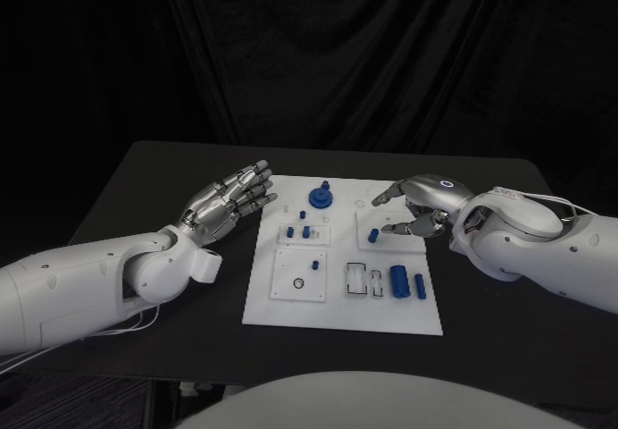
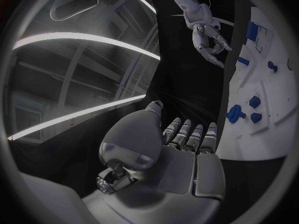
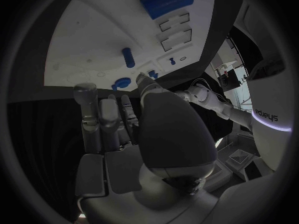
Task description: Assemble the parts on the task board
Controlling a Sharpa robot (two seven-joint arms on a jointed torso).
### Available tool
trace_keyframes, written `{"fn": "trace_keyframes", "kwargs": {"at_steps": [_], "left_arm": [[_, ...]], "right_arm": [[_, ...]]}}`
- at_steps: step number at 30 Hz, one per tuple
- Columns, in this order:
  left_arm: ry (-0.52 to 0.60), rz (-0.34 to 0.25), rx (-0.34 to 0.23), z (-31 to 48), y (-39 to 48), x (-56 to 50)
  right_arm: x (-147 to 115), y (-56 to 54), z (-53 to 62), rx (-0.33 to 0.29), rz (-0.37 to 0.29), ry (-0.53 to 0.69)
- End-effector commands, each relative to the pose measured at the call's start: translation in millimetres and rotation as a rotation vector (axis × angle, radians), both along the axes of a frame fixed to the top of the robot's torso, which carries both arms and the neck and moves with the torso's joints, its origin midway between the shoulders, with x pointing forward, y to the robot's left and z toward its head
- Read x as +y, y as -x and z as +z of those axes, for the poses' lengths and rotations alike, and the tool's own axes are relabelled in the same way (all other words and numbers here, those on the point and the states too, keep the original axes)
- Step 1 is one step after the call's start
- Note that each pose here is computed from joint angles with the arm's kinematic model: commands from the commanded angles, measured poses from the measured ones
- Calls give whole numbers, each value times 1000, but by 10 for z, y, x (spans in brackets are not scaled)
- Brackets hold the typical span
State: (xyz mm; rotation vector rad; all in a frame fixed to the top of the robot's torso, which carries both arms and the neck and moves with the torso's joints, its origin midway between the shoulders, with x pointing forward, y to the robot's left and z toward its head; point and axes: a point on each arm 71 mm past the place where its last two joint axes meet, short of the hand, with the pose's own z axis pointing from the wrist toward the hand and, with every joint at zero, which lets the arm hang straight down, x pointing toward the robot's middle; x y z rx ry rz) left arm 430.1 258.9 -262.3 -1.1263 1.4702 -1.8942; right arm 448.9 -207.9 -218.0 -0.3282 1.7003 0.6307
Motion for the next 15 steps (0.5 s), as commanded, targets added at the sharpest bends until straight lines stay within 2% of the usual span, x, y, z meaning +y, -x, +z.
{"fn": "trace_keyframes", "kwargs": {"at_steps": [1, 10, 15], "left_arm": [[47, 43, -77, 59, -3, 28], [60, 30, -75, 55, 3, 5], [62, 28, -74, 52, 6, 9]], "right_arm": [[-34, 14, -77, 26, -20, -2], [-25, 32, -236, 52, -19, 3], [0, 28, -271, 54, -14, 2]]}}
